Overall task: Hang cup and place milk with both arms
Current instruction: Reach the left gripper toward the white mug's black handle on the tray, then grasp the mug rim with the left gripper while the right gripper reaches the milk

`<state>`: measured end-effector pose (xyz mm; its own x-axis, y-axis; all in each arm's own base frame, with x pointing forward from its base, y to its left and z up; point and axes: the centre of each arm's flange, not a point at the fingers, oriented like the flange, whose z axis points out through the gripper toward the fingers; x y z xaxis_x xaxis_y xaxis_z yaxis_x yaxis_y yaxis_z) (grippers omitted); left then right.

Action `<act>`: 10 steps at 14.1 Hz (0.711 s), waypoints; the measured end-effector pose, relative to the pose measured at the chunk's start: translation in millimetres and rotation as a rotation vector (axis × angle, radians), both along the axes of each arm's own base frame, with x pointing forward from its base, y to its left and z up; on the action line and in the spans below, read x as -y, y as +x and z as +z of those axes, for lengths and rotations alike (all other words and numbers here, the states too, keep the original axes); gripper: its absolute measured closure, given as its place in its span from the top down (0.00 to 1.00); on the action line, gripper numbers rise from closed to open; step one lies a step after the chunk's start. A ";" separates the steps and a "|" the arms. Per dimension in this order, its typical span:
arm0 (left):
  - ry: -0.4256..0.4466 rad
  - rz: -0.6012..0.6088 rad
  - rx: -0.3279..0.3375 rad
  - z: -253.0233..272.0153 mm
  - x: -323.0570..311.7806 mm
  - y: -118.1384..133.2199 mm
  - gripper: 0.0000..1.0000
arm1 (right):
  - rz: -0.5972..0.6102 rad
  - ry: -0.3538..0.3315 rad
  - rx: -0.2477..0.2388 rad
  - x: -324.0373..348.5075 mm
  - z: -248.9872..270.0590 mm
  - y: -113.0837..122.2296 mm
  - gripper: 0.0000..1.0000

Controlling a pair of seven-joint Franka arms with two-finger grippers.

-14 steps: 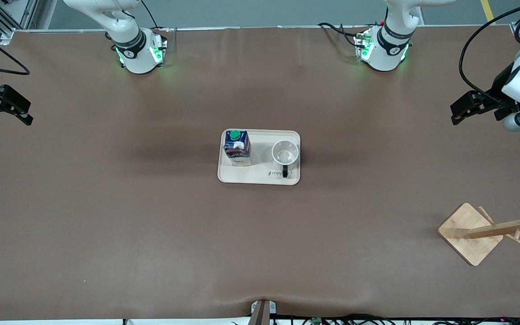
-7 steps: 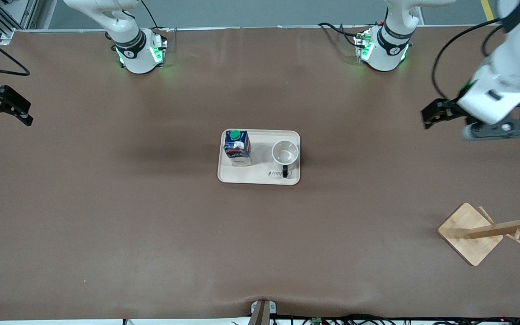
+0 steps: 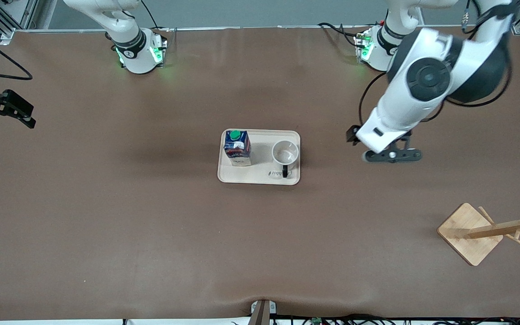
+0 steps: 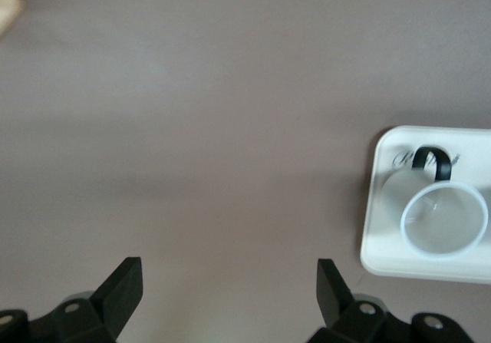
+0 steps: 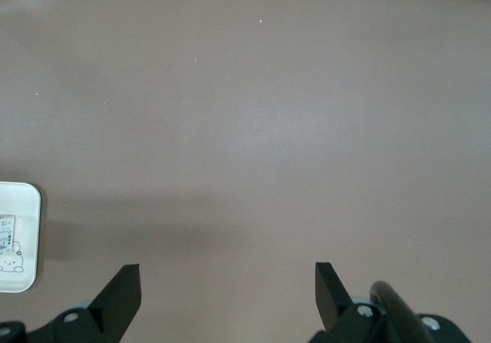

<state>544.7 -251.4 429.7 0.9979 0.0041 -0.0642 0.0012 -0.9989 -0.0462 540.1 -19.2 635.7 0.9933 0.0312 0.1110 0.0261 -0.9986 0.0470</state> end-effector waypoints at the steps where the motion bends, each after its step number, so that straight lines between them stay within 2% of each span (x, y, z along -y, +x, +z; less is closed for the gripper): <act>1: -0.012 0.009 0.012 -24.0 10.4 -5.5 1.00 | 0.001 0.000 0.000 -0.1 -0.1 0.1 1.00; 6: -0.049 -0.061 -0.005 -98.7 91.9 -40.1 1.00 | 0.006 0.000 -0.008 -1.0 -4.3 2.3 1.00; 10: -0.074 -0.077 -0.024 -152.0 113.7 -46.2 1.00 | 0.030 0.001 -0.057 -10.6 -35.9 20.8 1.00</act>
